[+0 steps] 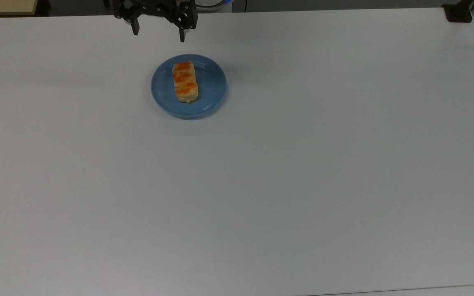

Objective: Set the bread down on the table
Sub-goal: 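Lower the open gripper over the orange-glazed bread on the blue plate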

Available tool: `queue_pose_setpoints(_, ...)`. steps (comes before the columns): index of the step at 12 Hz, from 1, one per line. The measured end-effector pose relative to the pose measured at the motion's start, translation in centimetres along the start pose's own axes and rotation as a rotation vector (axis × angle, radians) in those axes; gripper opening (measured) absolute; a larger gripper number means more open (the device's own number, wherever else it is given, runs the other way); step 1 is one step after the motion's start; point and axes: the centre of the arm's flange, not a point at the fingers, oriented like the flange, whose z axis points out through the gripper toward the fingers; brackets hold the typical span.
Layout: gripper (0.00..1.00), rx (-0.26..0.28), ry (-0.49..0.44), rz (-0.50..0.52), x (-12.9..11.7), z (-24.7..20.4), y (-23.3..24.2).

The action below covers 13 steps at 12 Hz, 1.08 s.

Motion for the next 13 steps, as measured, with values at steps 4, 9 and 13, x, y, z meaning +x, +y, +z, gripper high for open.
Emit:
queue_pose_setpoints(4, 1.0, -0.005, -0.039, -0.01, 0.2, 1.5, -0.6)
queue_pose_setpoints(9, 1.0, -0.022, -0.128, -0.051, -0.7, 8.5, -1.6)
queue_pose_setpoints(13, 1.0, -0.108, -0.169, -0.171, -3.6, 18.4, -4.2)
